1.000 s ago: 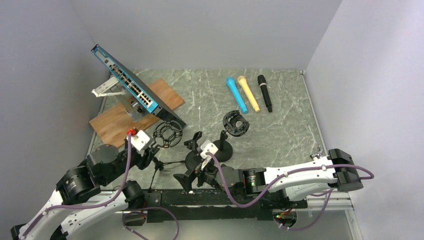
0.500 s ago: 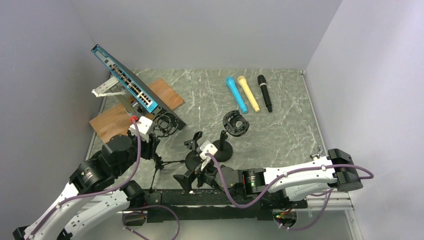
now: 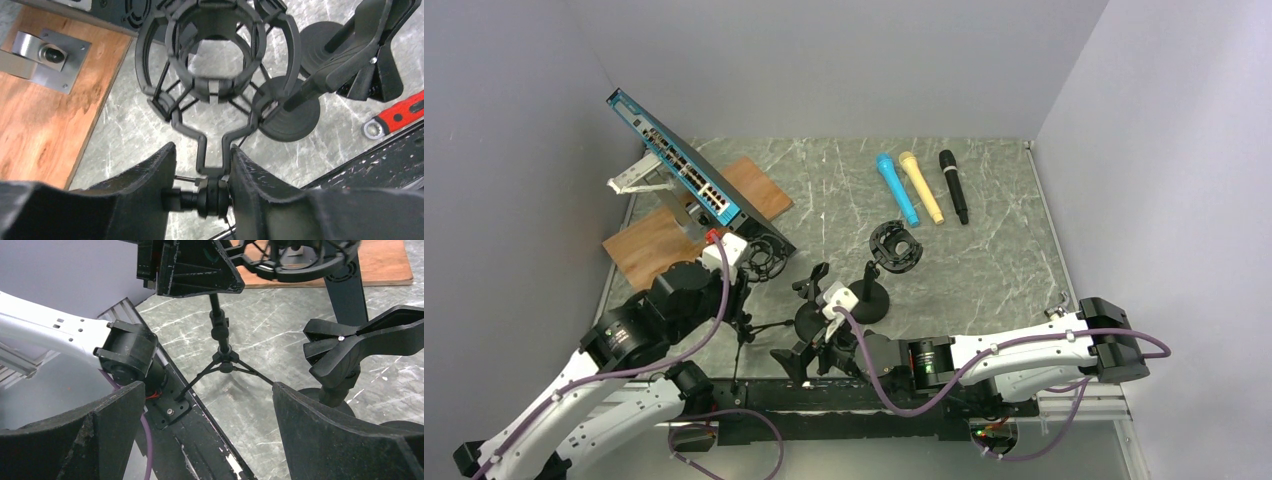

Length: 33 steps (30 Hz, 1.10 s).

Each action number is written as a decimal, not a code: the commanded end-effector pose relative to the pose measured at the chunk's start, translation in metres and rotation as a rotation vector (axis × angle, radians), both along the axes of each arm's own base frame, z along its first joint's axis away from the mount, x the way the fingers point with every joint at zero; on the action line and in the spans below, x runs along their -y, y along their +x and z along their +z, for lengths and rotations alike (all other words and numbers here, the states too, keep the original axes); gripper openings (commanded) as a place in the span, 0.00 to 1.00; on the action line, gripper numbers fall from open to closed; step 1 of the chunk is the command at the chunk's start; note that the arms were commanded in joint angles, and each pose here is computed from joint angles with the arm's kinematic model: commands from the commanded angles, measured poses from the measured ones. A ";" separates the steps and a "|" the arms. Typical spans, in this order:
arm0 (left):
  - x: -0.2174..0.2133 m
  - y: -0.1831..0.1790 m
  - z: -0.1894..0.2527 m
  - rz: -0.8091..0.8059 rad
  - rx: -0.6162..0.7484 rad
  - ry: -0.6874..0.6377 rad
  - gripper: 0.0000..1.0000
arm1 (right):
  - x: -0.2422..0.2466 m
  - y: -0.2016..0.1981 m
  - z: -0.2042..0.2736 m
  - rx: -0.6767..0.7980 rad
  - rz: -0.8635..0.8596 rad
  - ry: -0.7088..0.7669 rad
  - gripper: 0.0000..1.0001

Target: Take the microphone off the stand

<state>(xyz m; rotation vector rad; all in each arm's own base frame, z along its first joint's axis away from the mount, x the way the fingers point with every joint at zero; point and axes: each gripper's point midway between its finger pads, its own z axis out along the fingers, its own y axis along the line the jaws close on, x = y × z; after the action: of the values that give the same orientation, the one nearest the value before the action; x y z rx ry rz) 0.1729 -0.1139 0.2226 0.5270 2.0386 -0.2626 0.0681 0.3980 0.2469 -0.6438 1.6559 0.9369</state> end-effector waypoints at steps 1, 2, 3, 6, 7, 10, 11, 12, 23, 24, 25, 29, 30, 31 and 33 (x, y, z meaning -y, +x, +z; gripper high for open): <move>-0.004 -0.007 0.026 0.007 0.014 -0.052 0.53 | -0.009 -0.003 0.016 0.006 0.011 0.026 1.00; -0.006 -0.009 0.034 0.010 0.023 -0.068 0.57 | -0.010 -0.004 0.016 0.006 0.012 0.025 1.00; -0.007 -0.011 0.043 0.012 0.033 -0.086 0.60 | -0.012 -0.004 0.016 0.008 0.014 0.024 1.00; -0.011 -0.018 0.067 0.007 0.061 -0.142 0.72 | -0.014 -0.004 0.017 0.009 0.017 0.024 1.00; -0.012 -0.021 0.075 0.007 0.071 -0.159 0.73 | -0.014 -0.004 0.017 0.009 0.015 0.024 1.00; -0.019 -0.026 0.092 0.020 0.093 -0.195 0.75 | -0.012 -0.004 0.018 0.006 0.015 0.032 1.00; -0.021 -0.026 0.095 0.028 0.099 -0.201 0.74 | -0.011 -0.004 0.018 0.003 0.015 0.034 1.00; -0.022 -0.026 0.097 0.038 0.103 -0.205 0.73 | -0.010 -0.004 0.019 0.002 0.012 0.036 1.00; -0.016 -0.031 0.107 0.034 0.135 -0.348 0.73 | 0.022 0.031 0.034 0.030 -0.195 -0.051 1.00; -0.017 -0.033 0.111 0.032 0.144 -0.369 0.74 | 0.026 0.037 0.041 0.040 -0.227 -0.059 1.00; -0.018 -0.034 0.116 0.032 0.158 -0.391 0.74 | 0.032 0.045 0.045 0.051 -0.261 -0.087 1.00; -0.025 -0.041 0.136 0.029 0.224 -0.475 0.75 | 0.059 0.086 0.072 0.046 -0.417 -0.132 1.00; -0.027 -0.043 0.143 0.030 0.246 -0.497 0.76 | 0.068 0.097 0.077 0.042 -0.454 -0.144 1.00; -0.031 -0.046 0.150 0.030 0.272 -0.517 0.76 | 0.081 0.110 0.081 0.032 -0.501 -0.169 1.00; -0.039 -0.050 0.167 0.029 0.335 -0.551 0.77 | 0.111 0.141 0.094 -0.004 -0.626 -0.180 1.00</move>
<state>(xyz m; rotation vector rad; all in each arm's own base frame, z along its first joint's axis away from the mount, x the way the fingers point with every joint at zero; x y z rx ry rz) 0.1299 -0.0837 0.3439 0.2438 1.7289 -0.5749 0.1606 0.3501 0.3184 -0.3838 1.7388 0.5539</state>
